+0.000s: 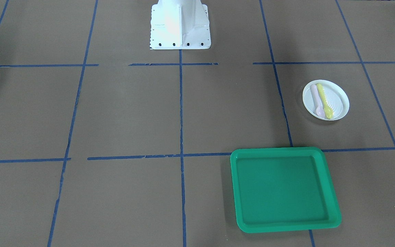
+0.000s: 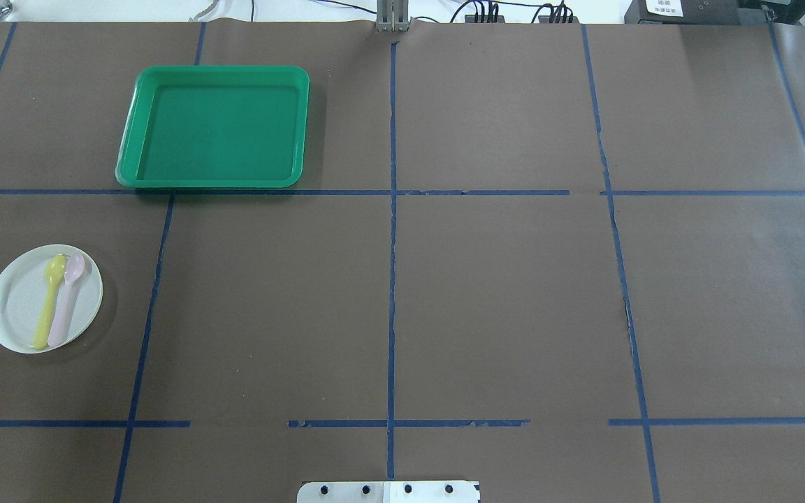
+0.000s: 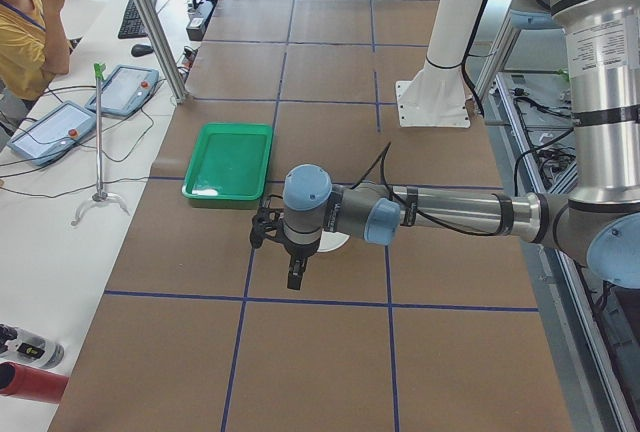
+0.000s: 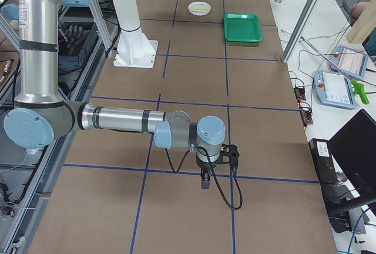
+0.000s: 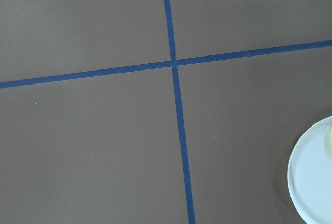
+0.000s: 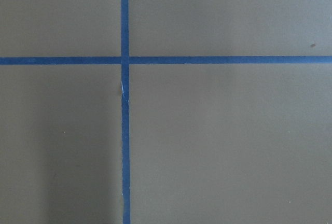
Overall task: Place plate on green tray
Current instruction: 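Move the left gripper down toward the edge of the white plate, then grip the rim of the white plate with the left gripper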
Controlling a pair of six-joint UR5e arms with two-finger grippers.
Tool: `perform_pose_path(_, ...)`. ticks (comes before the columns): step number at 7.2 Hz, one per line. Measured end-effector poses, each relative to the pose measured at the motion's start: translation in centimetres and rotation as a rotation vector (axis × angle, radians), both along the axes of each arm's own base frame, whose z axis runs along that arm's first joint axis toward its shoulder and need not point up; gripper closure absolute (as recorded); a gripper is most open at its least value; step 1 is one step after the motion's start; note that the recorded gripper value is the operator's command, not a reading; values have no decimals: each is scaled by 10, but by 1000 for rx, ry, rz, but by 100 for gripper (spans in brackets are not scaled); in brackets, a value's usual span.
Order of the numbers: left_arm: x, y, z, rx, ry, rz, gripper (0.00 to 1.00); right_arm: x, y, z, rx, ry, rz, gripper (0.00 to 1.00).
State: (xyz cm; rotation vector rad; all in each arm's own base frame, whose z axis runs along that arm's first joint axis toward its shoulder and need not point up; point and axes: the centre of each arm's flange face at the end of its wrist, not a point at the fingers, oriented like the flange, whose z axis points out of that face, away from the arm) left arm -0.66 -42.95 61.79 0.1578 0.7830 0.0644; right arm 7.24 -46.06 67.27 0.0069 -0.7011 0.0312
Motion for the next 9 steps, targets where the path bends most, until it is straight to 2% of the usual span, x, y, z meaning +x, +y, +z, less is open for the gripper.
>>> perform_pose_path(1,35,0,20,-13,40,-18,0,0,0,0,0,0,0,0)
perform_pose_path(3,121,17,49,-98,162,-97,0,0,0,0,0,0,0,0)
perform_pose_path(5,179,31,48,-177,171,-131,0,0,0,0,0,0,0,0)
perform_pose_path(7,195,37,36,-181,168,-140,3,0,0,0,0,0,0,0)
perform_pose_path(8,200,39,34,-178,161,-136,9,0,0,0,0,0,0,0)
perform_pose_path(9,204,41,37,-180,152,-131,35,0,0,0,0,0,0,0)
